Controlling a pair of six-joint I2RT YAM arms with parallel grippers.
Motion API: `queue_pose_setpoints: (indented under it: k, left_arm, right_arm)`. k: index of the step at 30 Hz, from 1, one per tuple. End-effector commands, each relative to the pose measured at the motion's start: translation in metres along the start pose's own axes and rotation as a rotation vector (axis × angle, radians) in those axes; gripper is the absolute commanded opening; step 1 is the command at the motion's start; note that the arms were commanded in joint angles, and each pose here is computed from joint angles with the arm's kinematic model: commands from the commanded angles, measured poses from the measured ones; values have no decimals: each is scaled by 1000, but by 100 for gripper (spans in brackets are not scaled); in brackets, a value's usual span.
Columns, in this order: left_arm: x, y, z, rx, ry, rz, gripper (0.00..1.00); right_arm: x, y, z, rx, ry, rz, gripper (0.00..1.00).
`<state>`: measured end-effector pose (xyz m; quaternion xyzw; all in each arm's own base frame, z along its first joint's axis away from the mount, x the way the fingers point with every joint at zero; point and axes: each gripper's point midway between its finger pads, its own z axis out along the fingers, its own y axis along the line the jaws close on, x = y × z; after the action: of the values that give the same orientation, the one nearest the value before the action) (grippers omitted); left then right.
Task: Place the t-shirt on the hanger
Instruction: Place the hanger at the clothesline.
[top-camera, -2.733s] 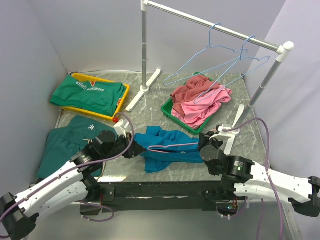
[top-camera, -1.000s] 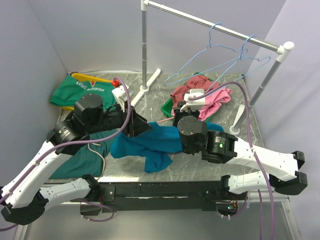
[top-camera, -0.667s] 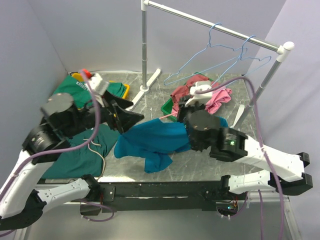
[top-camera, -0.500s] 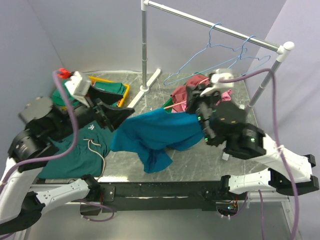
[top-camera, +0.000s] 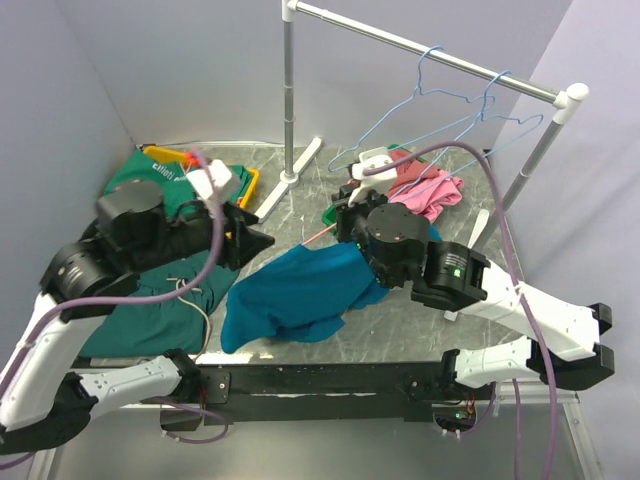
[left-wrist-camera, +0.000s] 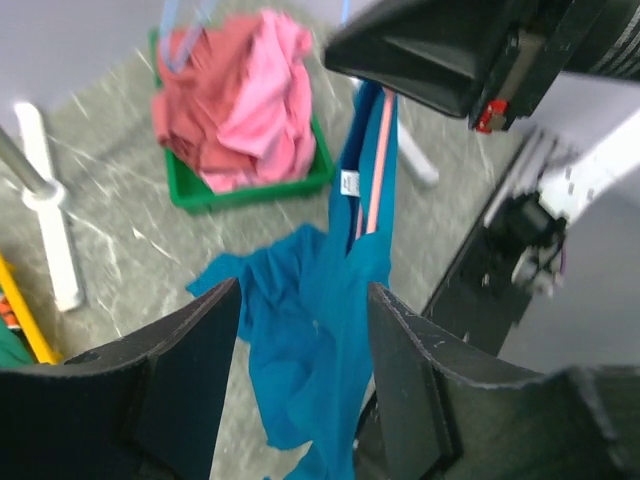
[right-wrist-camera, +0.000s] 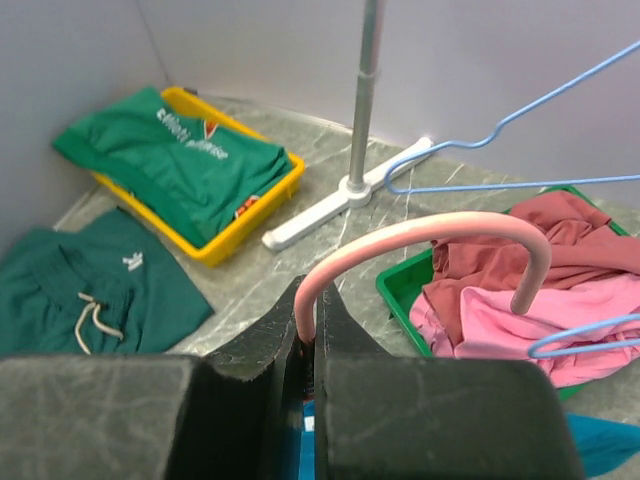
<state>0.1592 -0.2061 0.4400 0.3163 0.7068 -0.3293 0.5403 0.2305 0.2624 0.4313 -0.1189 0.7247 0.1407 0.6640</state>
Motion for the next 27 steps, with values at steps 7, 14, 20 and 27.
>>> queue_pose_setpoints:
  k: [7,14,20,27]
  left_arm:
    - [58,2,21,48,199,27,56]
    - [68,-5,19,93,207,16,58]
    - [55,-2,8,52,136,15,64]
    - [73,-19,10,157,180,-5,61]
  right_arm:
    - [-1,8,6,-33,-6,6,0]
    - [4,10,14,-23,8,-5,0]
    - [9,14,17,-35,16,-1,0]
    - [8,15,19,-33,17,4,0]
